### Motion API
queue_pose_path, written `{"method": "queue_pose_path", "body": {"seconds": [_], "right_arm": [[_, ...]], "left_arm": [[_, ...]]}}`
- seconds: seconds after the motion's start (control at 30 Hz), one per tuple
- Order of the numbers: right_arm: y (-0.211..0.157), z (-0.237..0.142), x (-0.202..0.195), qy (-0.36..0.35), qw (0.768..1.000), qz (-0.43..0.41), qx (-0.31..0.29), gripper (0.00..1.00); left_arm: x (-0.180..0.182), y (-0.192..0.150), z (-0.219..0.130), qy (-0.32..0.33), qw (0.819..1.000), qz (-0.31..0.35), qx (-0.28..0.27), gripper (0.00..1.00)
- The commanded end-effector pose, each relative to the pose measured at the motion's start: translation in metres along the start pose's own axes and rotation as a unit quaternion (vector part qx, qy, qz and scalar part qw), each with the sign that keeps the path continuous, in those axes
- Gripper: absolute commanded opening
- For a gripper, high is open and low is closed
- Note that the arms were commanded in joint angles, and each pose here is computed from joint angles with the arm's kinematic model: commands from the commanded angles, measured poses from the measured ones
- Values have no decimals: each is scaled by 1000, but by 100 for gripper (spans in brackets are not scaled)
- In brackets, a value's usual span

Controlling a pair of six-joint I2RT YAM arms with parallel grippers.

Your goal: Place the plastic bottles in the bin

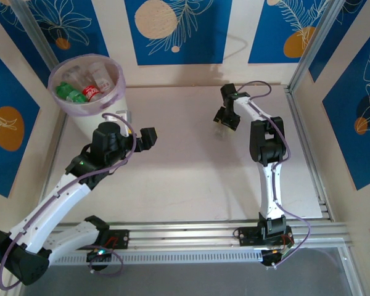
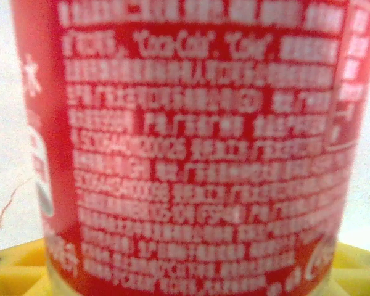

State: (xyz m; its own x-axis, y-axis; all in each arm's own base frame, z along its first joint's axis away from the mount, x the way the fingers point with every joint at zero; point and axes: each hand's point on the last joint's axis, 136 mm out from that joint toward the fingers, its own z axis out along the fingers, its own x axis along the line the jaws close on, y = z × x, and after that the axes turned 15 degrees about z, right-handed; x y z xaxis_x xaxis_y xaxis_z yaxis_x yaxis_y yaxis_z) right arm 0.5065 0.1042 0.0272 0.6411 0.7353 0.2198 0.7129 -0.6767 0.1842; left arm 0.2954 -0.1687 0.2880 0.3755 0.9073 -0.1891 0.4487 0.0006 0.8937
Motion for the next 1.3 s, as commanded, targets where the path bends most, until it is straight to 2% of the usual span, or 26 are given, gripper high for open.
{"method": "queue_pose_path", "body": {"seconds": [0.0,0.13,0.17,0.27,0.33,0.43,0.5,0.6,0.67,0.9,1.27], "right_arm": [[-21,-24,-5,7,1000,-18,20,61],[-43,-59,9,77,994,-72,35,51],[-50,-68,15,105,989,-93,48,46],[-76,-96,31,197,963,-159,86,46],[-99,-116,41,273,930,-219,109,46],[-129,-144,47,351,881,-295,119,43],[-153,-164,49,400,838,-350,121,42],[-185,-185,52,437,791,-407,131,40],[-201,-195,54,457,769,-425,139,40],[-230,-217,62,491,736,-442,146,40],[-251,-241,71,530,702,-442,176,40]], "left_arm": [[-7,-3,7,-22,1000,-20,8,100],[-21,-5,17,-59,997,-38,25,100],[-23,-6,19,-65,997,-44,28,100],[-31,-6,22,-92,993,-67,23,100],[-34,-3,23,-111,990,-87,14,100],[-33,2,21,-121,987,-104,6,100],[-34,7,20,-132,985,-110,1,100],[-44,13,25,-172,978,-121,-8,100],[-51,17,30,-195,972,-132,-11,100],[-62,16,56,-233,958,-168,-7,100],[-70,7,86,-246,952,-184,0,100]]}}
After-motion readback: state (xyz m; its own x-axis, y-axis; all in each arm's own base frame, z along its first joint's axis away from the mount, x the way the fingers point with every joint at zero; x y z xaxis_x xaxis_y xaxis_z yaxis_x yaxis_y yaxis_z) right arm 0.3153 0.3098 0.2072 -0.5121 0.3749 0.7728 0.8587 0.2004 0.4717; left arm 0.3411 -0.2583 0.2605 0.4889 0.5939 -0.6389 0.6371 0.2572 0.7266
